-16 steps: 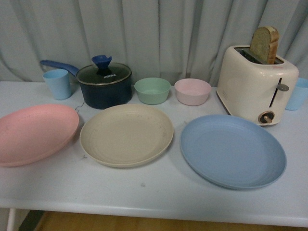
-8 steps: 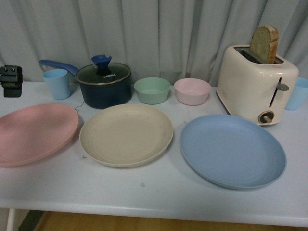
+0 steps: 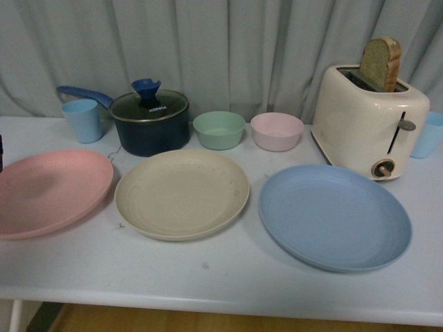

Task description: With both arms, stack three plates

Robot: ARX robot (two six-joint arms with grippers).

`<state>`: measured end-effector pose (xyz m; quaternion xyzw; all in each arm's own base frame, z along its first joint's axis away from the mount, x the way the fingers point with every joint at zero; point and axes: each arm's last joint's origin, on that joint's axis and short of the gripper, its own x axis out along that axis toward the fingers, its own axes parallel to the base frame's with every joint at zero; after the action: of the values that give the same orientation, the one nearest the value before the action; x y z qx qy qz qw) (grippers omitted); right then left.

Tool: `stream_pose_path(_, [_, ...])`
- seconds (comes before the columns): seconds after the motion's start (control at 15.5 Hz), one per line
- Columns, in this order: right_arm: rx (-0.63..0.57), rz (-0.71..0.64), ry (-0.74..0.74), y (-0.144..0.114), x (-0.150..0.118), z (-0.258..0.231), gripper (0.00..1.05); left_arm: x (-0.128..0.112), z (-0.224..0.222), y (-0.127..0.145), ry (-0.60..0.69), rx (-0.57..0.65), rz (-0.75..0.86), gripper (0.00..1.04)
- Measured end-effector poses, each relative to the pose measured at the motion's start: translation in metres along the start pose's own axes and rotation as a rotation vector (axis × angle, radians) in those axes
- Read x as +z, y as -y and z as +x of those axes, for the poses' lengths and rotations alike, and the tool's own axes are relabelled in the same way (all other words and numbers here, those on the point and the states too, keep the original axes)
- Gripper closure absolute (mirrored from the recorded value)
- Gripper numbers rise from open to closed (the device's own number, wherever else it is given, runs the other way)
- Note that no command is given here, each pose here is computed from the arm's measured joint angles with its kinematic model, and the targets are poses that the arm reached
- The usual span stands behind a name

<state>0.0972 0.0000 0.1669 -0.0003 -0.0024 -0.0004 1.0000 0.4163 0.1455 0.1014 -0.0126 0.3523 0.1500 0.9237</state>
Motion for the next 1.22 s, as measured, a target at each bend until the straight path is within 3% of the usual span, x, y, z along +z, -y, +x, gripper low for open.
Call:
stream_pose_path(0.51, [0.0,0.0,0.0,0.0,0.0,0.0,0.06,-0.038,0.041,0.012,-0.058,-0.108,-0.087,0.07])
stream_pose_path(0.58, [0.0,0.0,0.0,0.0,0.0,0.0,0.06,-0.037,0.041,0.011,-0.056,-0.099,-0.086,0.21])
stream_pose_path(0.84, [0.0,0.0,0.0,0.0,0.0,0.0,0.06,-0.037,0.042,0.009,-0.057,-0.083,-0.088,0.57])
stream_pose_path(1.09, [0.0,0.0,0.0,0.0,0.0,0.0,0.06,-0.031,0.038,0.001,-0.05,-0.066,-0.093,0.9])
stream_pose_path(1.22, [0.0,0.0,0.0,0.0,0.0,0.0,0.06,-0.017,0.026,-0.006,-0.015,-0.062,-0.106,1.01])
